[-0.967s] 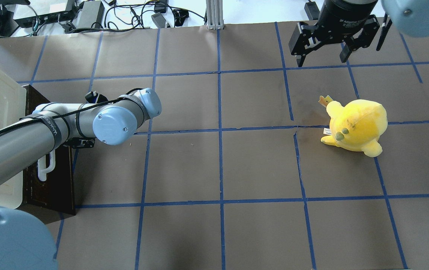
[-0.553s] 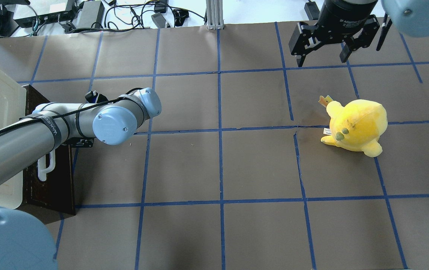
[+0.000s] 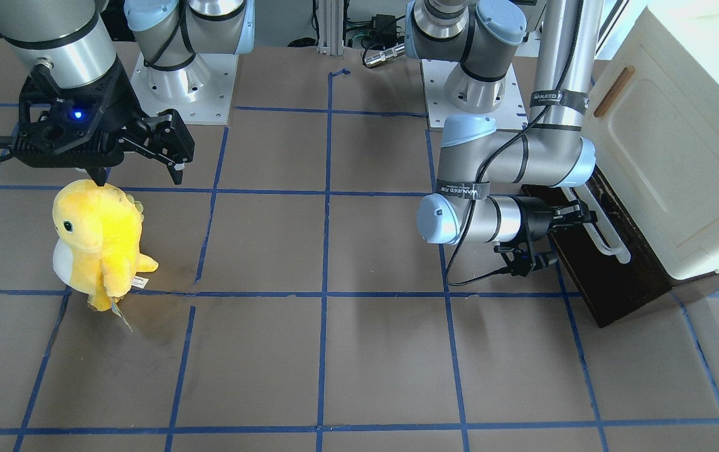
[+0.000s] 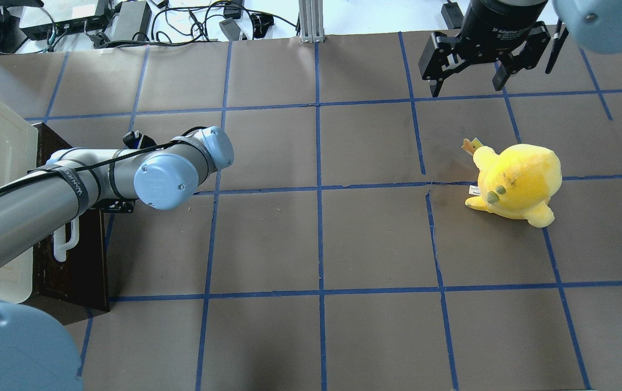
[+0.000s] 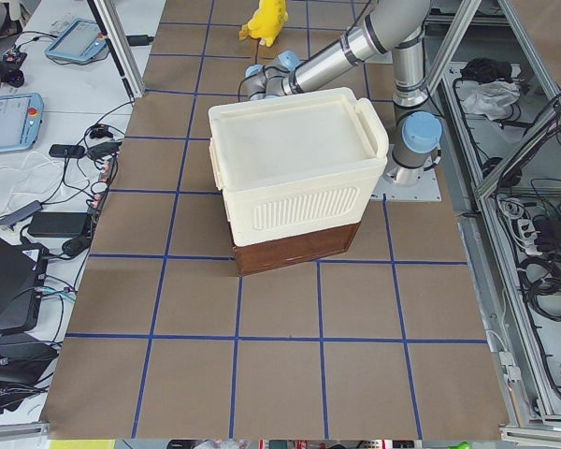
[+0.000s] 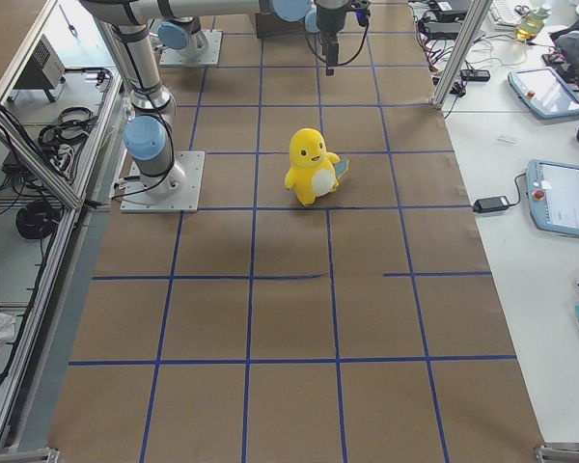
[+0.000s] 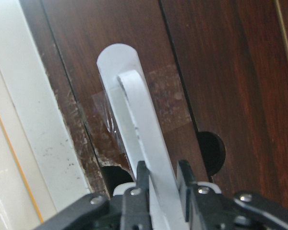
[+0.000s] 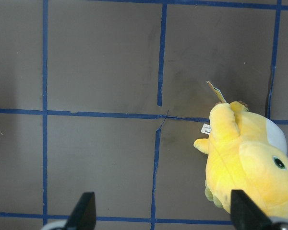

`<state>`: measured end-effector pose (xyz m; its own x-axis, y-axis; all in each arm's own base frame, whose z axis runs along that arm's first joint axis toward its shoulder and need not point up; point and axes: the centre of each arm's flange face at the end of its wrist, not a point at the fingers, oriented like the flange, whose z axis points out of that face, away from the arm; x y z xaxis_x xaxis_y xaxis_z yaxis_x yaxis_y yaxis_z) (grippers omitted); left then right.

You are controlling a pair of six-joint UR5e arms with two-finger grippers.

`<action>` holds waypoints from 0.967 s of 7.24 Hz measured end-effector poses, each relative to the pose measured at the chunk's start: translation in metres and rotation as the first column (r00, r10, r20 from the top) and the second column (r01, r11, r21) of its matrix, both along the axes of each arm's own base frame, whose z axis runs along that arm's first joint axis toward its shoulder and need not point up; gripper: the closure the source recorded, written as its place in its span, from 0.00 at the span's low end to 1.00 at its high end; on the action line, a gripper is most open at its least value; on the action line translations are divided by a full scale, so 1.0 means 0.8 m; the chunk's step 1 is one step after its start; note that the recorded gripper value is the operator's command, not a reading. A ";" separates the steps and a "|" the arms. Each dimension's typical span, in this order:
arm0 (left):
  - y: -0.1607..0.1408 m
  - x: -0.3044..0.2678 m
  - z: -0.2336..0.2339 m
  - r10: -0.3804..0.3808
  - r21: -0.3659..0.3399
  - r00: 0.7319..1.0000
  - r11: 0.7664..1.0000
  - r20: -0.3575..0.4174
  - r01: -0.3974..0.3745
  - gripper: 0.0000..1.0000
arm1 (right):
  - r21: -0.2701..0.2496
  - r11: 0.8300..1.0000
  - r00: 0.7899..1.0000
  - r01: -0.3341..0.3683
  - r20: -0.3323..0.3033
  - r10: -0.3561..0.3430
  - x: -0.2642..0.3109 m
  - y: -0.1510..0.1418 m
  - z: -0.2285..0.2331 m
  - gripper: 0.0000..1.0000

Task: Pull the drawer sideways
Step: 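Pull the drawer handle with the left gripper, sliding the drawer out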

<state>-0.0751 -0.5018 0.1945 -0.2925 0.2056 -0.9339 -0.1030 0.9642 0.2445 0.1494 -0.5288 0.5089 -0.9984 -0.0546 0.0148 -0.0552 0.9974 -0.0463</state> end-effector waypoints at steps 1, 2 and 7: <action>-0.004 -0.001 0.001 -0.001 -0.002 1.000 1.000 -0.001 0.001 0.80 | 0.000 1.000 1.000 0.000 0.000 0.000 0.000 0.000 0.000 0.00; -0.007 -0.002 0.001 -0.002 -0.003 1.000 1.000 -0.003 0.002 0.81 | 0.000 1.000 1.000 0.000 0.000 0.000 0.000 0.000 0.000 0.00; -0.010 -0.020 0.001 -0.024 -0.008 1.000 1.000 -0.008 0.024 0.81 | 0.000 1.000 1.000 0.000 0.000 0.000 0.000 0.000 0.000 0.00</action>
